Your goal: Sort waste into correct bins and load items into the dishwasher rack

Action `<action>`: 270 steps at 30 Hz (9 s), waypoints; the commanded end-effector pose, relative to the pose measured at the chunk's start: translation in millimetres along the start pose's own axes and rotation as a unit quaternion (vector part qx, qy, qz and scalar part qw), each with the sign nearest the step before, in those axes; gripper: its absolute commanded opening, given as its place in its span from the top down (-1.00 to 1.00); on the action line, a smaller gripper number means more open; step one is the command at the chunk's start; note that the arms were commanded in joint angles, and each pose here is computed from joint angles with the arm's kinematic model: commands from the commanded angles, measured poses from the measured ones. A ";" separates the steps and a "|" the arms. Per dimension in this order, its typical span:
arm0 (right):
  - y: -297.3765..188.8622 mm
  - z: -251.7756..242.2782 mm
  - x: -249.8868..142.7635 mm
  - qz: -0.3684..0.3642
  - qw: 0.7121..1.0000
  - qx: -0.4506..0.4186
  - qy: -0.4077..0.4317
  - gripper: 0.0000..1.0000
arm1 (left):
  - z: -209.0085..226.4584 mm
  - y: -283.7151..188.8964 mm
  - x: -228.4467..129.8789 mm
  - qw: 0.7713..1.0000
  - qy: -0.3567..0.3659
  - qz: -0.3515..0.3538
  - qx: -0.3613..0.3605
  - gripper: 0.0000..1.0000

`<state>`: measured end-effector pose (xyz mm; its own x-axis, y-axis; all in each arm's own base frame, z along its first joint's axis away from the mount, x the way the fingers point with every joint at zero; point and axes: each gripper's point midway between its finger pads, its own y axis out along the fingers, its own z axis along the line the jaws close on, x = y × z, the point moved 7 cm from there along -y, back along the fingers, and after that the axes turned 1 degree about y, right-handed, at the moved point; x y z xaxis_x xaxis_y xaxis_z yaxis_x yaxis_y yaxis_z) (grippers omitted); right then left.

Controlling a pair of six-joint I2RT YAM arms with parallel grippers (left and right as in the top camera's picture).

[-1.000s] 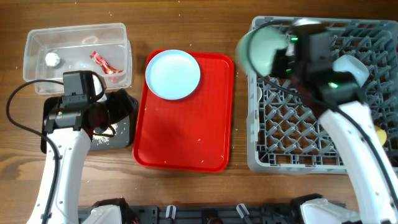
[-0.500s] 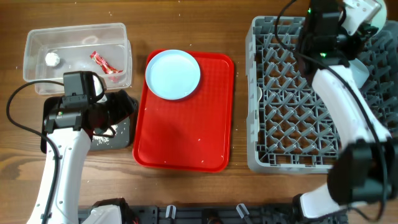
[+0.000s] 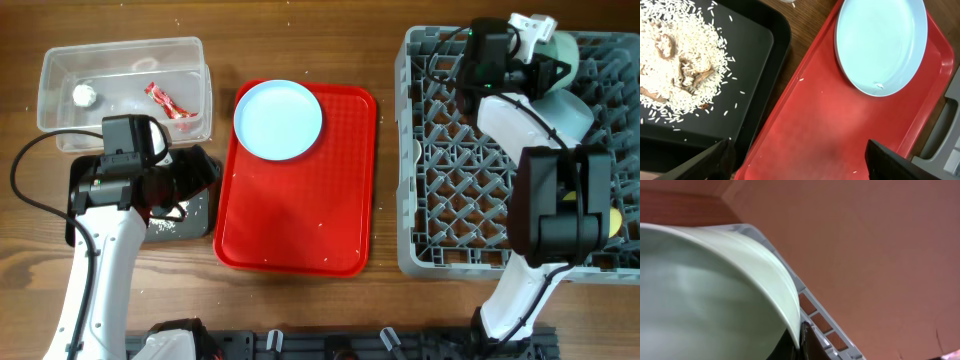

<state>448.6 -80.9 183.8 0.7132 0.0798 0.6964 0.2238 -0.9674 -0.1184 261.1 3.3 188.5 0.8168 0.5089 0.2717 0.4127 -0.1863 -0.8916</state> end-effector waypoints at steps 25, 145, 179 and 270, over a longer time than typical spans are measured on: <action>-141.9 -46.6 5.7 0.060 0.797 0.601 0.024 -0.32 | 3.1 -0.2 -0.4 1.000 -0.003 -0.002 0.004 -0.73; -188.7 -70.2 -18.5 0.070 0.853 0.517 -0.006 -0.07 | 67.2 -14.6 -4.0 0.971 -0.141 -0.023 0.191 -1.00; -80.3 -146.2 -10.5 0.233 0.731 0.638 0.072 -0.99 | -30.2 -21.6 11.6 0.988 0.094 0.076 0.096 -0.99; -147.4 -172.6 -176.9 -0.310 0.690 0.559 0.340 -1.00 | 17.2 -154.6 -94.2 0.970 0.087 -0.225 -0.038 -1.00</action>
<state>175.0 8.0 204.2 -0.1565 -0.1238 0.9799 0.9856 0.0452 0.1631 113.7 -0.8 295.2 0.6026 0.3946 0.6936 0.7649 -0.0378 -0.6430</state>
